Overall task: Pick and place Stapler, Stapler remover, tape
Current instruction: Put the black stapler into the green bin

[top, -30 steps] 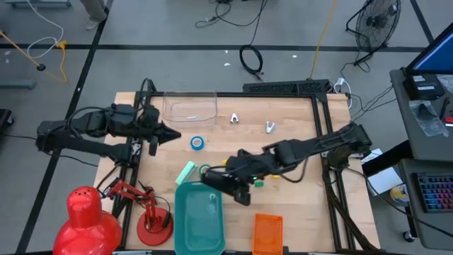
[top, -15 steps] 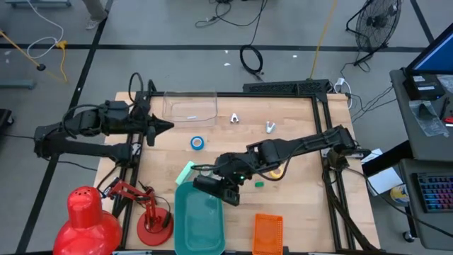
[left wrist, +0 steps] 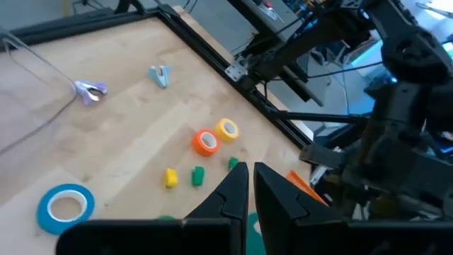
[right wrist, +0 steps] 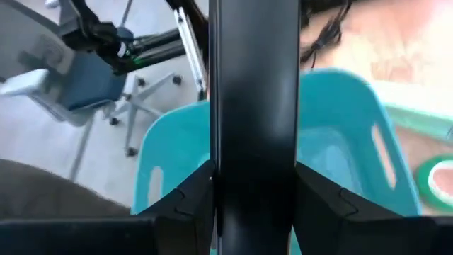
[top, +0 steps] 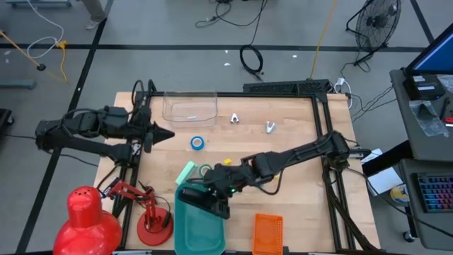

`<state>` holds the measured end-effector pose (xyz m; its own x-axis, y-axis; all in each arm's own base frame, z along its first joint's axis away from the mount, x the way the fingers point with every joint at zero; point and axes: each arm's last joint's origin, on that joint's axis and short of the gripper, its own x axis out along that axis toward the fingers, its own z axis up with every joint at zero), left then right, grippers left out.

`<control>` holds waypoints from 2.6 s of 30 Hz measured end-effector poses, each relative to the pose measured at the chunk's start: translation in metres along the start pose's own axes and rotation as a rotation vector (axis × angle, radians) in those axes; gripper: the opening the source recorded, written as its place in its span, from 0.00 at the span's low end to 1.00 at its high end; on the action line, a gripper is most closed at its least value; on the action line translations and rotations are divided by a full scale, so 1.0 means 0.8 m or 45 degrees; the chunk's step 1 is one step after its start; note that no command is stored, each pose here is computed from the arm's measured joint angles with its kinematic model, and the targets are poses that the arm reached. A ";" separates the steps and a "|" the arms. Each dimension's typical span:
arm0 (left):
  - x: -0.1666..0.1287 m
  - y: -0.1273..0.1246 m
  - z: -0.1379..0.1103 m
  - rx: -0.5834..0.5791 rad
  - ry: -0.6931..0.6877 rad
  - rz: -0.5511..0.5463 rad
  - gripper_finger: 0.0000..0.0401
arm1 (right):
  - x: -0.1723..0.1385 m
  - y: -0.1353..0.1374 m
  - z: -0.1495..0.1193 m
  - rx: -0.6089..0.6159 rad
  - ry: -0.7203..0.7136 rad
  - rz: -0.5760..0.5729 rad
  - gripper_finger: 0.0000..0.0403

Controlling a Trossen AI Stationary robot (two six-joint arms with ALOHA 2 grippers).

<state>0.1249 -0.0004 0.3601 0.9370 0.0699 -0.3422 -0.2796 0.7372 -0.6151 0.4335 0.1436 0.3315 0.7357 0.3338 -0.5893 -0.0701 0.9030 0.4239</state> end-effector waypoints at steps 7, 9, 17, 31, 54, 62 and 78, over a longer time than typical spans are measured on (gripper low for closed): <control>0.003 -0.008 -0.008 0.006 0.054 -0.042 0.06 | 0.050 0.018 -0.029 -0.136 0.007 -0.034 0.33; 0.003 -0.010 -0.010 0.045 0.071 -0.054 0.06 | 0.063 0.015 -0.046 -0.150 0.100 -0.105 0.33; 0.002 -0.009 -0.016 0.154 0.146 -0.063 0.06 | 0.110 -0.009 -0.060 -0.097 0.046 -0.236 0.33; -0.009 -0.012 -0.025 0.241 0.241 -0.164 0.06 | 0.108 -0.033 -0.058 0.037 0.047 -0.430 0.33; -0.047 -0.001 -0.022 0.203 0.141 -0.210 0.06 | 0.103 -0.034 -0.084 0.158 0.337 -0.417 0.34; -0.046 -0.001 -0.022 0.190 0.144 -0.206 0.06 | 0.106 -0.034 -0.084 0.165 0.311 -0.400 0.39; -0.046 -0.001 -0.022 0.188 0.144 -0.206 0.06 | 0.107 -0.037 -0.078 0.140 0.287 -0.347 0.34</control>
<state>0.0868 -0.0153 0.3608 0.9354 -0.1265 -0.3302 -0.0865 0.8235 -0.5607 0.4567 0.1625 0.2256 0.5499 0.1474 -0.8221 0.1896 0.9366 0.2947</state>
